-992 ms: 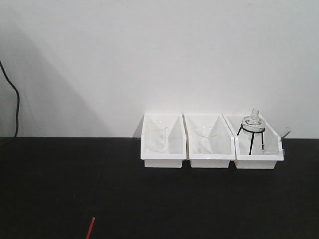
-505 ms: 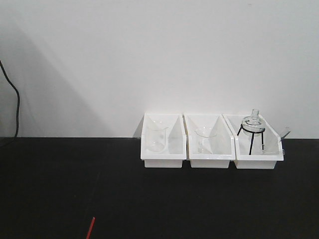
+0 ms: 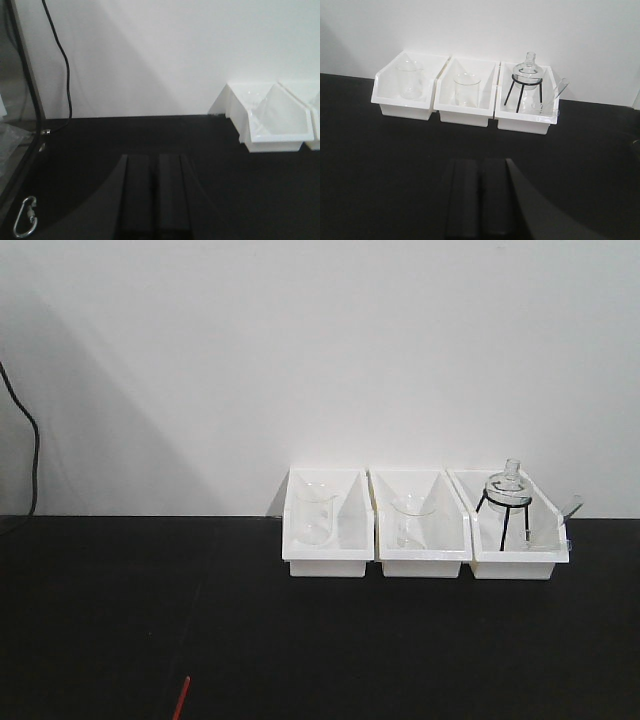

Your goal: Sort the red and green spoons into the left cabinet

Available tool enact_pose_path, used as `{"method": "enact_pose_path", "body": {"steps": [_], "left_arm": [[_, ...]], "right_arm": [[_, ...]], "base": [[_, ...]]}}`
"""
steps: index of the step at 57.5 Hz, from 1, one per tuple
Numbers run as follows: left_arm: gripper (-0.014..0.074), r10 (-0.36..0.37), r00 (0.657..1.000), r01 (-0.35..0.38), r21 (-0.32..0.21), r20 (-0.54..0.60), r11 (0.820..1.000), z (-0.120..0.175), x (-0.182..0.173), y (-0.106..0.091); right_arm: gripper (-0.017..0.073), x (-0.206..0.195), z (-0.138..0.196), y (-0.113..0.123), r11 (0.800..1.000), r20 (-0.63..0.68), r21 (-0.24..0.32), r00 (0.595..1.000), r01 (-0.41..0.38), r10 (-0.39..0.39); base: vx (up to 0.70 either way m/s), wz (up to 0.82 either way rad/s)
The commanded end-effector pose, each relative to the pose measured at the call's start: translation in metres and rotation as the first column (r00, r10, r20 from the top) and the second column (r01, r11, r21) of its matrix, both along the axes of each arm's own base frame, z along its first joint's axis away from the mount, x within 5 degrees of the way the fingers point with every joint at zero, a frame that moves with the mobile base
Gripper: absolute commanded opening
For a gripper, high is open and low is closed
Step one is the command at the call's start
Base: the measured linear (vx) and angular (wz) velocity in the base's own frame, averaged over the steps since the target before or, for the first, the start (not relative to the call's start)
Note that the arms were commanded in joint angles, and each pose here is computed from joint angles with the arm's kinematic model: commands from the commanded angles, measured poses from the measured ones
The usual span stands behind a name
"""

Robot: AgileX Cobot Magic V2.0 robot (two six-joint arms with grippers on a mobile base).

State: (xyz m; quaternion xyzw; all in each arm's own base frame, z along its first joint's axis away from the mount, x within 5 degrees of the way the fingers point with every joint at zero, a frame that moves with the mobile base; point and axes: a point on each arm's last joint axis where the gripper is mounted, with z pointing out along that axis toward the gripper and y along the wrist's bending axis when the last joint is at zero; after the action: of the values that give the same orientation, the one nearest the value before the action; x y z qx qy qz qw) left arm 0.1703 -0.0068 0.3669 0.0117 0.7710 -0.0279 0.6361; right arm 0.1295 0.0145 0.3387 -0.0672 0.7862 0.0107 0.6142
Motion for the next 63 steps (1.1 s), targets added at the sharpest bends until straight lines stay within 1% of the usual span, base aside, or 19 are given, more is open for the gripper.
{"method": "enact_pose_path", "body": {"steps": [1,7,10,15,19,22,25,27,30,31,34,37,40,42,46,50,55,59,63], "left_arm": [[0.005,0.0,0.996,-0.003,0.037,0.093,0.999,0.017,0.002,0.001],[0.0118,-0.005,0.997,0.002,0.043,0.073,0.999,0.015,0.002,0.0],[0.0162,-0.005,0.997,0.002,0.042,0.072,0.999,0.015,0.002,0.0],[0.0242,-0.005,0.997,0.002,0.042,0.071,0.999,0.015,0.002,0.0],[0.0322,-0.005,0.998,0.003,0.042,0.07,0.999,0.015,0.002,0.0],[0.0366,-0.006,0.998,0.003,0.041,0.068,0.999,0.015,0.002,0.0],[0.0424,-0.006,0.998,0.003,0.04,0.065,0.999,0.015,0.002,0.0],[0.0444,-0.007,0.998,0.004,0.039,0.061,0.999,0.014,0.002,0.0],[0.0471,-0.008,0.999,0.006,0.037,0.052,0.999,0.014,0.001,0.0],[0.0477,-0.009,0.999,0.007,0.034,0.048,0.999,0.013,0.001,0.0],[0.0489,-0.012,0.999,0.011,0.022,0.037,1.0,0.012,0.001,-0.001],[0.0493,-0.015,1.0,0.015,-0.002,0.026,1.0,0.011,0.001,-0.001],[0.0493,-0.018,1.0,0.018,-0.02,0.017,1.0,0.011,0.001,-0.002],[0.0493,-0.018,1.0,0.019,-0.026,0.017,0.999,0.011,0.001,-0.002],[0.0493,-0.019,1.0,0.02,-0.038,0.016,0.999,0.011,0.001,-0.002],[0.0493,-0.019,1.0,0.02,-0.038,0.016,0.999,0.011,0.001,-0.002],[0.0493,-0.02,1.0,0.021,-0.038,0.013,0.999,0.01,0.001,-0.002],[0.0493,-0.022,1.0,0.022,-0.038,0.008,0.999,0.01,0.001,-0.003],[0.0493,-0.022,1.0,0.022,-0.038,0.005,0.999,0.01,0.001,-0.003]], "right_arm": [[0.0061,0.001,0.018,0.0,1.0,0.109,-0.004,0.994,-0.003,0.003],[0.0136,0.002,0.018,0.0,1.0,0.107,-0.004,0.994,-0.003,0.003],[0.0193,0.002,0.018,0.0,1.0,0.105,-0.003,0.994,-0.003,0.003],[0.0323,0.002,0.018,0.0,1.0,0.104,0.01,0.995,-0.004,0.003],[0.0442,0.002,0.018,0.0,1.0,0.103,0.01,0.995,-0.004,0.003],[0.053,0.002,0.018,0.0,1.0,0.101,0.009,0.995,-0.004,0.003],[0.0615,0.002,0.016,0.0,1.0,0.081,0.018,0.997,-0.003,0.002],[0.0656,0.001,0.013,0.0,1.0,0.055,0.02,0.998,-0.002,0.001],[0.069,0.002,0.008,0.0,1.0,-0.007,0.009,1.0,0.0,0.001],[0.0695,0.002,0.005,0.0,1.0,-0.03,0.008,1.0,0.001,0.0],[0.0699,0.004,-0.004,0.0,0.999,-0.121,-0.033,0.993,-0.008,0.004],[0.0695,0.007,-0.013,0.001,0.997,-0.208,-0.069,0.978,-0.024,0.009],[0.0683,0.011,-0.024,0.002,0.993,-0.312,-0.102,0.95,-0.059,0.024],[0.0672,0.015,-0.03,0.004,0.99,-0.366,-0.112,0.93,-0.084,0.037],[0.0647,0.022,-0.041,0.009,0.987,-0.449,-0.091,0.89,-0.131,0.076],[0.0617,0.031,-0.049,0.014,0.982,-0.494,-0.064,0.861,-0.178,0.123],[0.0589,0.042,-0.055,0.019,0.976,-0.499,-0.041,0.851,-0.213,0.165],[0.0568,0.051,-0.059,0.021,0.969,-0.491,-0.059,0.852,-0.241,0.182],[0.0558,0.06,-0.066,0.022,0.964,-0.506,-0.072,0.842,-0.255,0.185]], "base": [[0.0,0.0],[0.0,0.0],[0.0,0.0],[0.0,0.0],[0.0,0.0],[0.0,0.0],[0.0,0.0],[0.0,0.0],[0.0,0.0],[0.0,0.0],[0.0,0.0],[0.0,0.0],[0.0,0.0],[0.0,0.0],[0.0,0.0],[0.0,0.0],[0.0,0.0],[0.0,0.0],[0.0,0.0]]}}
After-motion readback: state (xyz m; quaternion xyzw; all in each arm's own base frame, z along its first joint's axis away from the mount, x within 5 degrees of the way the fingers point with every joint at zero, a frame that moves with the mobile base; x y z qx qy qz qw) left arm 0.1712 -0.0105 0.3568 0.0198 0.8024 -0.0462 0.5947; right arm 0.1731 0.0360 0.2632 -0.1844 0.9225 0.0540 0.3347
